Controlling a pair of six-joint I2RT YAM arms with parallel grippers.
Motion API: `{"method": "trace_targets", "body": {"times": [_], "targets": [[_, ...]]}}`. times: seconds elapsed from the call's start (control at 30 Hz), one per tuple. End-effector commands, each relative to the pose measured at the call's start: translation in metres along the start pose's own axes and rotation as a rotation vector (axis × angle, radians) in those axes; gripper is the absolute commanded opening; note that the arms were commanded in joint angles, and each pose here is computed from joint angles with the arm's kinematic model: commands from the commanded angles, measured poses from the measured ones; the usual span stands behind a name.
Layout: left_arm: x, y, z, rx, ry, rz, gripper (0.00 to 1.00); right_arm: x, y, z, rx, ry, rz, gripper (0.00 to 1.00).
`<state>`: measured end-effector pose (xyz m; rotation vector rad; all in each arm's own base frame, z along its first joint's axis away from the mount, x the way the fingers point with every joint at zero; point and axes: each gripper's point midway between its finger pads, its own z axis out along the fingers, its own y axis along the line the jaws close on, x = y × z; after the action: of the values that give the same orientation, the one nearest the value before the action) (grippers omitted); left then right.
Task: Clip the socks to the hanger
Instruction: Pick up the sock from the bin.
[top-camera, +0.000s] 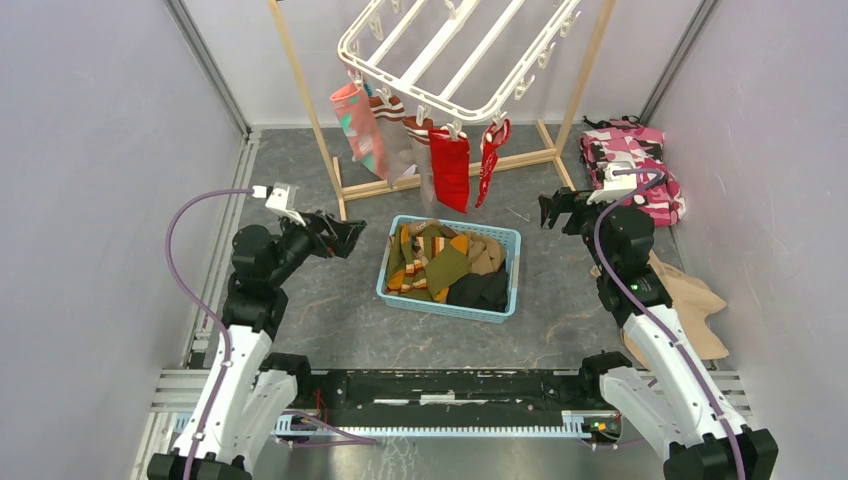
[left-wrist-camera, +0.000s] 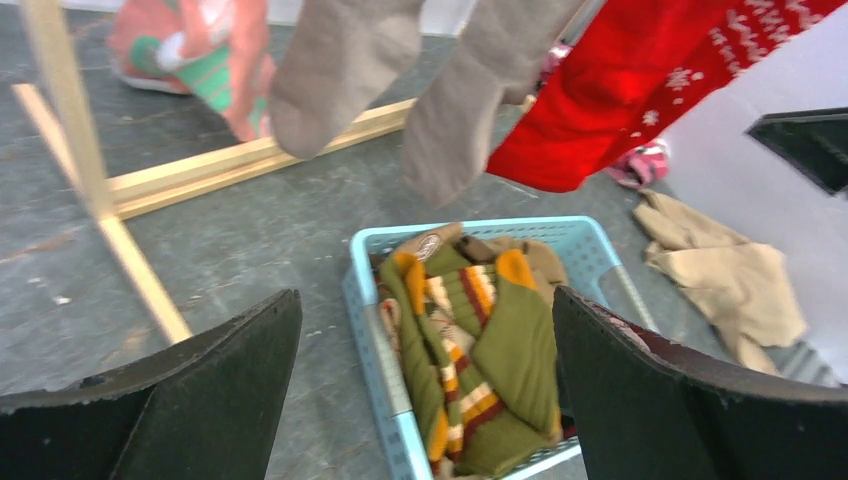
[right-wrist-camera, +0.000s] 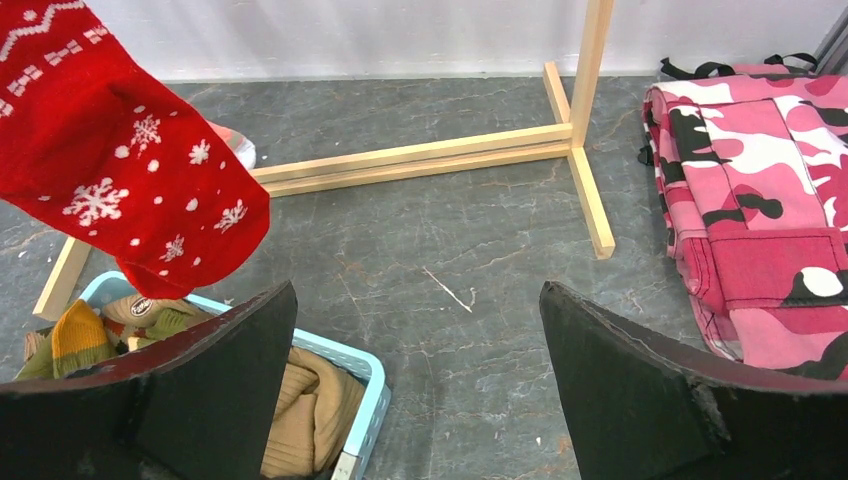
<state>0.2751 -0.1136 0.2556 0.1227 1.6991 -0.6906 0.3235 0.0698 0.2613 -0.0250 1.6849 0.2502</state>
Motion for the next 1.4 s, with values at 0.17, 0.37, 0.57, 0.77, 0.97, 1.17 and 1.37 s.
{"method": "trace_targets", "body": {"times": [0.17, 0.37, 0.57, 0.77, 0.97, 1.17, 1.37], "targets": [[0.0, -0.067, 0.001, 0.27, 0.0, -0.087, 1.0, -0.008, 0.033, -0.001, -0.2, -0.063, -0.043, 0.98], [0.032, -0.105, 0.008, 0.332, 0.068, -0.051, 0.99, -0.001, 0.051, -0.003, -0.316, -0.068, -0.085, 0.98], [0.081, -0.135, 0.016, 0.389, 0.147, -0.089, 0.92, 0.041, 0.057, 0.01, -0.374, 0.089, -0.118, 0.98], [0.117, -0.132, 0.036, 0.316, 0.213, -0.118, 0.78, 0.065, 0.069, 0.011, -0.393, 0.137, -0.134, 0.98], [0.155, -0.119, 0.069, 0.167, 0.34, -0.043, 0.65, 0.086, 0.079, 0.007, -0.428, 0.162, -0.107, 0.98], [0.185, -0.106, 0.098, -0.008, 0.404, 0.121, 0.66, 0.09, 0.077, 0.008, -0.418, 0.164, -0.098, 0.98], [0.2, -0.093, 0.116, -0.083, 0.435, 0.221, 0.63, 0.093, 0.079, 0.009, -0.426, 0.166, -0.091, 0.98]]}}
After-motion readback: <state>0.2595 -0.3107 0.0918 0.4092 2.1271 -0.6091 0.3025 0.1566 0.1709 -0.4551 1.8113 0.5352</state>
